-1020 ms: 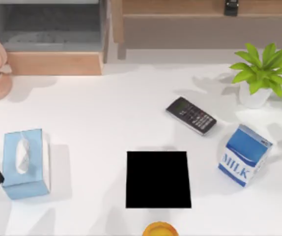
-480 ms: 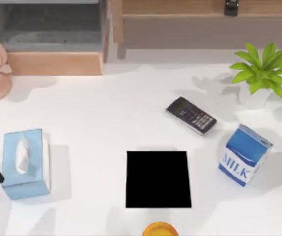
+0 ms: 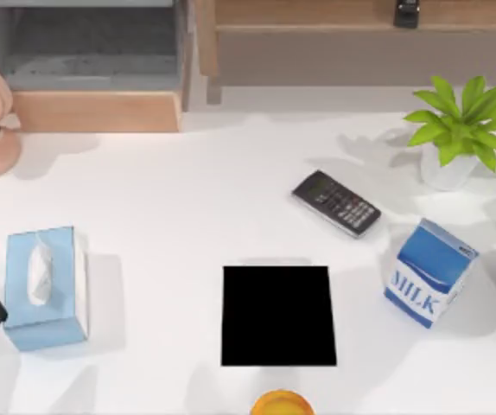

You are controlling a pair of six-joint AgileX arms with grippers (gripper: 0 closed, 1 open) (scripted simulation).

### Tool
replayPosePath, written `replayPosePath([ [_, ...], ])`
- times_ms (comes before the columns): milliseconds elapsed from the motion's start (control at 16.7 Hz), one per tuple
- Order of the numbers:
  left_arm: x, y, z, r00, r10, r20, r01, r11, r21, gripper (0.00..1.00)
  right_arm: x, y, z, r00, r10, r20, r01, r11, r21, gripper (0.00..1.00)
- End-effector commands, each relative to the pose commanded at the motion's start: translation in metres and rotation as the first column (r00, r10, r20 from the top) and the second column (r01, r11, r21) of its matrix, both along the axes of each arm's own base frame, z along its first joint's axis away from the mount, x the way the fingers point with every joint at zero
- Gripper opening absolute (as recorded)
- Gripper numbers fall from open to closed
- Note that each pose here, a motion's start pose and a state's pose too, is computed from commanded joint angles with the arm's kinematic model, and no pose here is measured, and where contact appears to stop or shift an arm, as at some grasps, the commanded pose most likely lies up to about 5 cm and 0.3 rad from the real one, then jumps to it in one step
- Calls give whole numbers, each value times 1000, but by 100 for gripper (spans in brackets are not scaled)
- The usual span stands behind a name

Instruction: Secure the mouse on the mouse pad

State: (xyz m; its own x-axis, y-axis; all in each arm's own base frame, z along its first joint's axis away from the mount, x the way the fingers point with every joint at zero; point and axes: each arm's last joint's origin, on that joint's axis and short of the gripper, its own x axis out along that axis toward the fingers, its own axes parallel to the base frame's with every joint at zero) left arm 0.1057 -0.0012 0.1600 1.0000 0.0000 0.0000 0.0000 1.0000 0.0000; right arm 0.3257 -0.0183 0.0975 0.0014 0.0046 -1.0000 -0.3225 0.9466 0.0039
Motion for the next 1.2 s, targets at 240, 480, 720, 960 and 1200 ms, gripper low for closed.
replayPosePath([
  [240,0,0,0,1000,0,0,0,1000,0,100,0,0,0,1000,0,0,0,1000,0,92],
  [480,0,0,0,1000,0,0,0,1000,0,100,0,0,0,1000,0,0,0,1000,0,62],
  [720,0,0,0,1000,0,0,0,1000,0,100,0,0,0,1000,0,0,0,1000,0,32],
  [960,0,0,0,1000,0,0,0,1000,0,100,0,0,0,1000,0,0,0,1000,0,2],
  [1200,0,0,0,1000,0,0,0,1000,0,100,0,0,0,1000,0,0,0,1000,0,0],
])
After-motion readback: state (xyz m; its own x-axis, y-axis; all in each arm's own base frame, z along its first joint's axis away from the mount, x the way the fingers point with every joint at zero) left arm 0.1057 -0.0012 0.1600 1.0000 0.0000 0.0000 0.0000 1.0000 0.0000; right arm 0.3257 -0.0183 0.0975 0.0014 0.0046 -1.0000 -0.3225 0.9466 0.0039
